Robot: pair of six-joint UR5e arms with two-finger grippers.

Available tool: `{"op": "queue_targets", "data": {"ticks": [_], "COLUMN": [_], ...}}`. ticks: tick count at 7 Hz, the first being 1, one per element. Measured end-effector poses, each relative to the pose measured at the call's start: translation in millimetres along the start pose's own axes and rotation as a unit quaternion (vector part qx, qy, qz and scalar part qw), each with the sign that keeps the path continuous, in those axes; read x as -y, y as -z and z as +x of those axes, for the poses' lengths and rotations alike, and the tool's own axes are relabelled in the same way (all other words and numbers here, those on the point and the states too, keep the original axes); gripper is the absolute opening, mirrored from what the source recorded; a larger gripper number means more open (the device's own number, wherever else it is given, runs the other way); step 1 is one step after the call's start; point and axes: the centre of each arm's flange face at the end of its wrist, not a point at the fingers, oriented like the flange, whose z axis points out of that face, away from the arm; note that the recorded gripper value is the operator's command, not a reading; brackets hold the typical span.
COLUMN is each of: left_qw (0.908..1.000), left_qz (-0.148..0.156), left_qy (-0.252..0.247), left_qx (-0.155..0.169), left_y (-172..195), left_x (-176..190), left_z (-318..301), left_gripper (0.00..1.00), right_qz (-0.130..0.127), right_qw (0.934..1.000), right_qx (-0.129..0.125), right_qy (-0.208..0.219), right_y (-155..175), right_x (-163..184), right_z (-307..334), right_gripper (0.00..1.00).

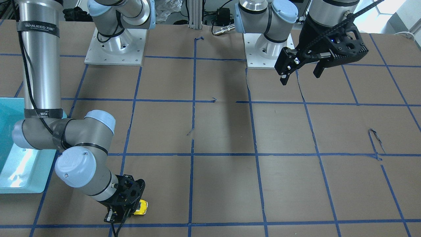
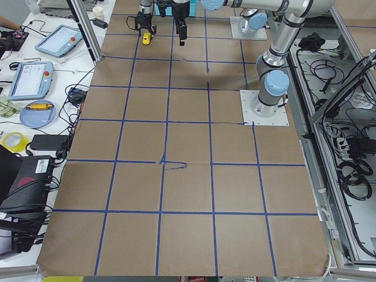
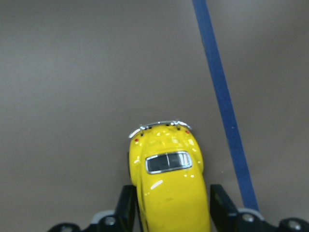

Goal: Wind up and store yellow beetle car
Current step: 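Lift the car with the right gripper and carry it into the light blue bin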

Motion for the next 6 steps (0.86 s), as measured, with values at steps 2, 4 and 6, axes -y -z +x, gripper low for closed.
{"op": "queue_targets", "data": {"ticks": [2, 4, 6], "left_qw": [0.9997, 0.9996, 0.9956], "left_qz": [0.021, 0.023, 0.020], "left_qy": [0.006, -0.013, -0.092], "left_qx": [-0.005, -0.008, -0.005], "left_y": [3.2, 3.1, 2.0], "left_x": [6.7, 7.7, 7.4], "left_z": [-2.5, -1.8, -1.9], "left_gripper": [1.00, 1.00, 1.00], "right_qz": [-0.002, -0.007, -0.032], "right_qw": [0.9999, 0.9996, 0.9988], "right_qx": [0.012, 0.026, 0.032], "right_qy": [-0.001, -0.005, -0.020], "right_y": [4.2, 57.5, 130.9], "right_x": [-0.1, 5.0, -11.0], "right_z": [-1.6, -5.6, -14.0], "right_gripper": [0.00, 0.00, 0.00]}}
